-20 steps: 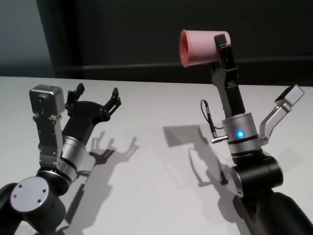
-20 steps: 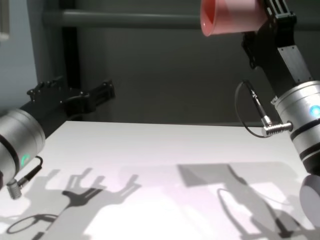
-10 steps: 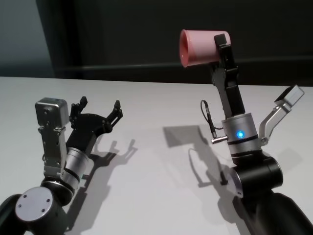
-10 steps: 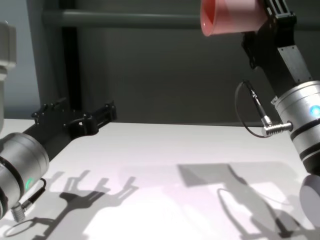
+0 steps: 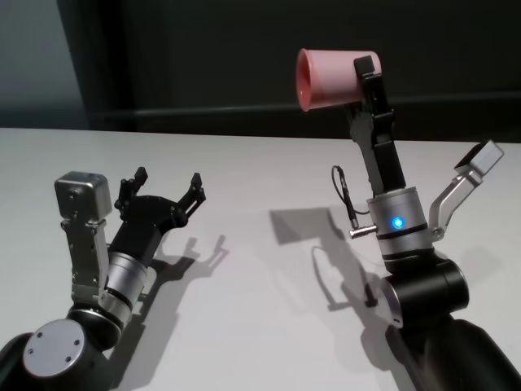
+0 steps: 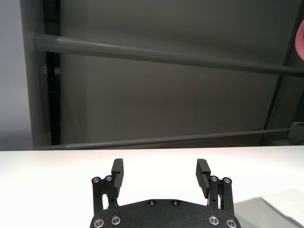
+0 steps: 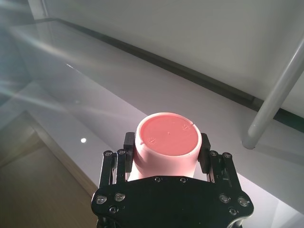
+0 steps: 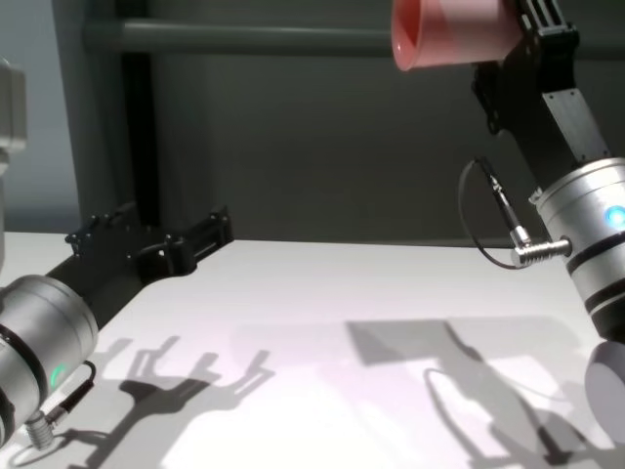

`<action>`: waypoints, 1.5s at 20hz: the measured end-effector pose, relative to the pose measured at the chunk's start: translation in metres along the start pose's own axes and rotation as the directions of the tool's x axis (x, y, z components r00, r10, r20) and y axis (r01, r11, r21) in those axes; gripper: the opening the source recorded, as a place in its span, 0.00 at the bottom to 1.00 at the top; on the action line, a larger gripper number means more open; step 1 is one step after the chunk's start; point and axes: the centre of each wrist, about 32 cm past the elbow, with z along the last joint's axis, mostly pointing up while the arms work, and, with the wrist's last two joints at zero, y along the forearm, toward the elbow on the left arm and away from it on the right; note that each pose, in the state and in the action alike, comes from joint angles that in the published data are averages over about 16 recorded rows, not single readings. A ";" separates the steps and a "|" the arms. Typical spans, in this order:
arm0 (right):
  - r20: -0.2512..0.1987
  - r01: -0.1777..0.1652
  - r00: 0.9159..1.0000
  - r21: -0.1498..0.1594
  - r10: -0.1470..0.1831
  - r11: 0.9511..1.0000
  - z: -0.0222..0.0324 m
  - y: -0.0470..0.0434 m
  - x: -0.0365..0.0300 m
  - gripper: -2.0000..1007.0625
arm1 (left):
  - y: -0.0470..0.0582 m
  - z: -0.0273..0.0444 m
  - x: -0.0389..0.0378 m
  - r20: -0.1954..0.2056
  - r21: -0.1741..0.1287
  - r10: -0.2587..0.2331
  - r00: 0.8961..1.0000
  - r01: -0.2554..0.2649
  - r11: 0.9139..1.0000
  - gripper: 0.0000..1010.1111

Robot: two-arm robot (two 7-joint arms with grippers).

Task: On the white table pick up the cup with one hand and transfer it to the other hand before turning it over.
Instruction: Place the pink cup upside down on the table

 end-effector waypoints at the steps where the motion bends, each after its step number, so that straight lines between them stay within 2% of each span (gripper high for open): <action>1: 0.000 0.000 1.000 0.000 0.000 1.000 0.0000 0.0000 0.0000 0.76 | 0.000 -0.0005 0.0001 -0.003 -0.001 -0.001 1.000 0.001 1.000 0.99; 9: 0.000 0.000 1.000 0.000 0.000 1.000 0.0000 0.0000 0.0000 0.76 | 0.001 -0.0015 0.0010 -0.013 -0.010 -0.008 1.000 0.008 1.000 0.99; 18: 0.008 0.006 1.000 -0.004 -0.006 1.000 0.0015 0.0004 -0.0011 0.76 | 0.001 -0.0003 0.0005 -0.009 -0.006 -0.002 1.000 0.002 1.000 0.99; 24: 0.052 0.024 0.998 -0.022 -0.023 0.999 0.0099 0.0017 -0.0074 0.76 | 0.000 0.0003 0.0002 -0.006 -0.004 -0.001 1.000 0.001 1.000 0.99; 27: 0.097 0.040 0.995 -0.042 -0.036 0.998 0.0166 0.0034 -0.0130 0.76 | 0.000 0.0005 0.0002 -0.006 -0.003 0.000 1.000 0.000 1.000 0.99; 30: 0.159 0.060 0.986 -0.070 -0.048 0.996 0.0241 0.0057 -0.0200 0.76 | 0.000 0.0007 0.0001 -0.005 -0.003 0.001 1.000 -0.001 1.000 0.99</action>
